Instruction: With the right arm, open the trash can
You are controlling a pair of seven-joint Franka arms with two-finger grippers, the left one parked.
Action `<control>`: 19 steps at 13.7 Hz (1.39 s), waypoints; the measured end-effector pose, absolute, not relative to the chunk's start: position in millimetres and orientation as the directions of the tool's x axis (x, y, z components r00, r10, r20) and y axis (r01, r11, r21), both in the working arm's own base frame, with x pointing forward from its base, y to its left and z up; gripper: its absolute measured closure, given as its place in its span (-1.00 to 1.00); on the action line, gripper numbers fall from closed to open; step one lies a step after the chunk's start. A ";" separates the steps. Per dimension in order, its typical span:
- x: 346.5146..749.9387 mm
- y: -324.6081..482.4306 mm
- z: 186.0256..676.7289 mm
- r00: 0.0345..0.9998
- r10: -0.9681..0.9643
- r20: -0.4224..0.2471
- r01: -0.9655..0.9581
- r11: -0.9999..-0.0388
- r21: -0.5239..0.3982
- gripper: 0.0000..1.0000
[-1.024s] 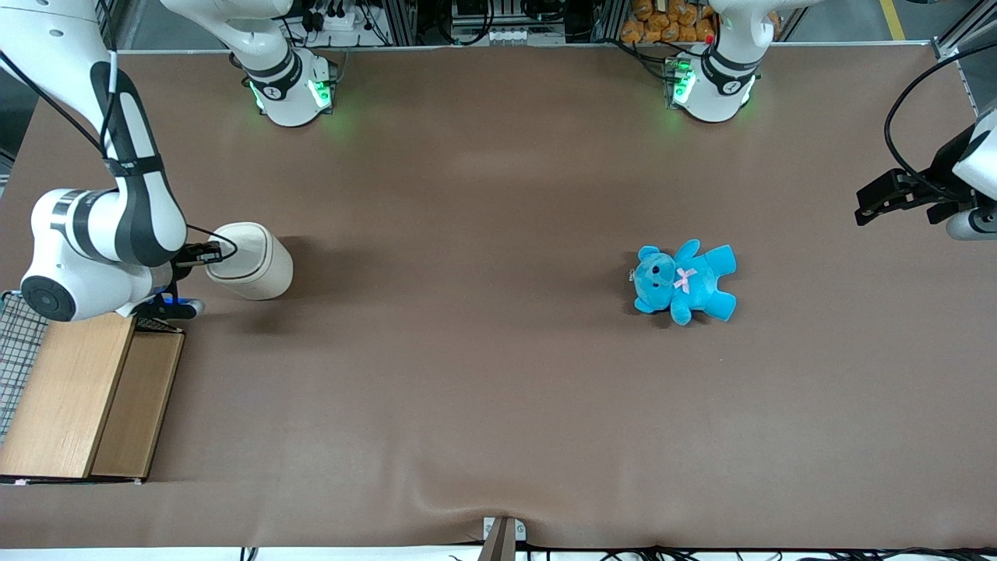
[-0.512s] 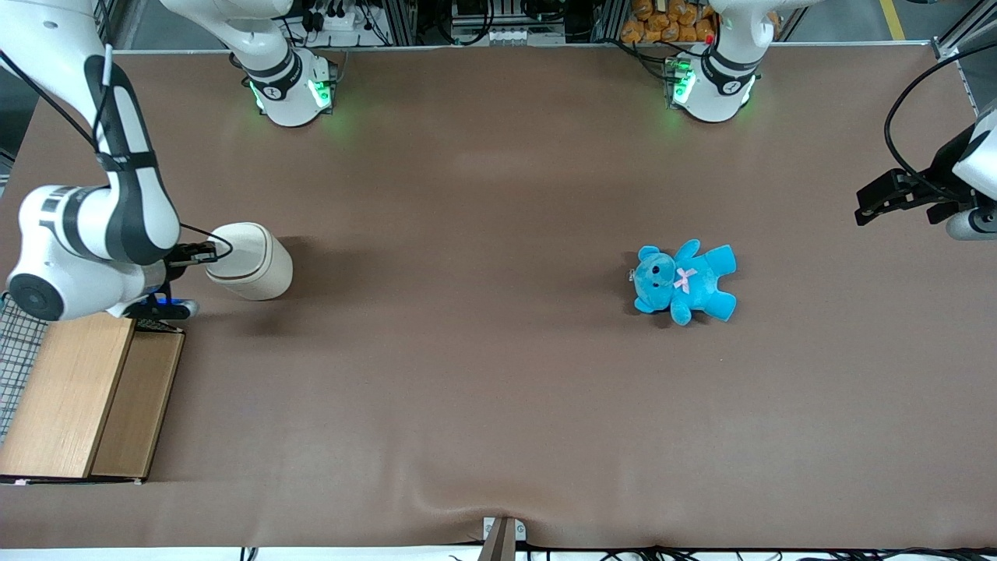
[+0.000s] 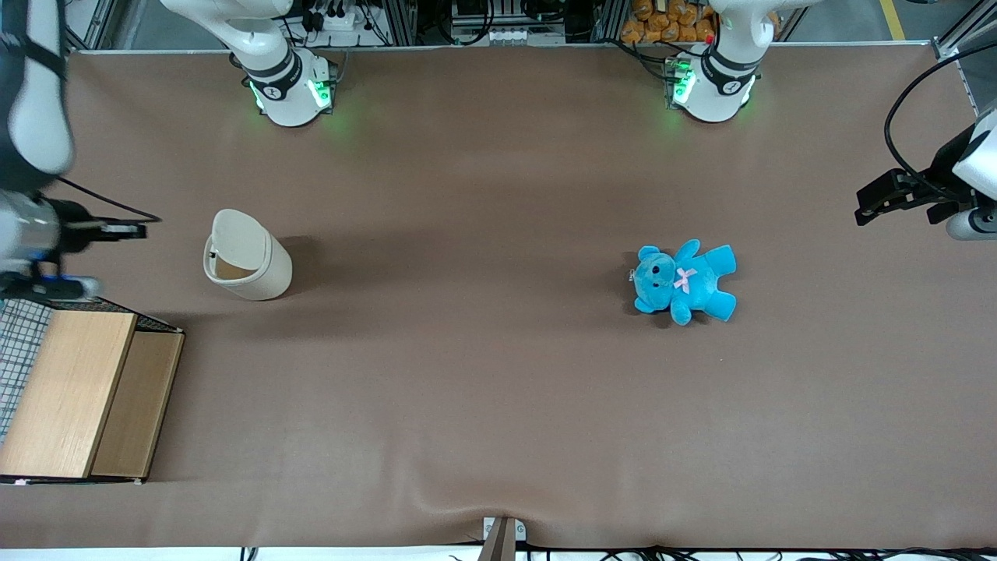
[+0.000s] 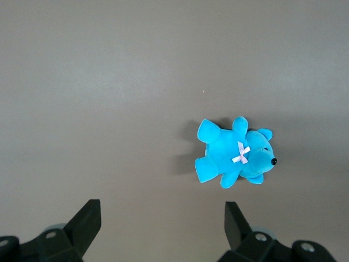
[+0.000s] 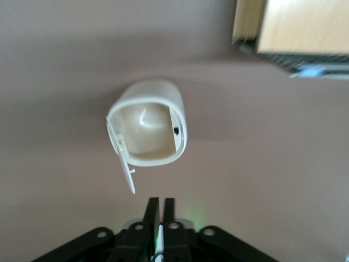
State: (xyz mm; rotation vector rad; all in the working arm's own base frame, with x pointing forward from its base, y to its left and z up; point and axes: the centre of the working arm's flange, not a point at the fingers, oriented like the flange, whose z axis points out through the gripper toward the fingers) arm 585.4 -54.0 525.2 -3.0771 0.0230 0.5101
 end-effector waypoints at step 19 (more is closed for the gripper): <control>498.7 -38.7 721.8 0.990 -0.112 -0.081 -0.113 -0.994 -0.001 -1.00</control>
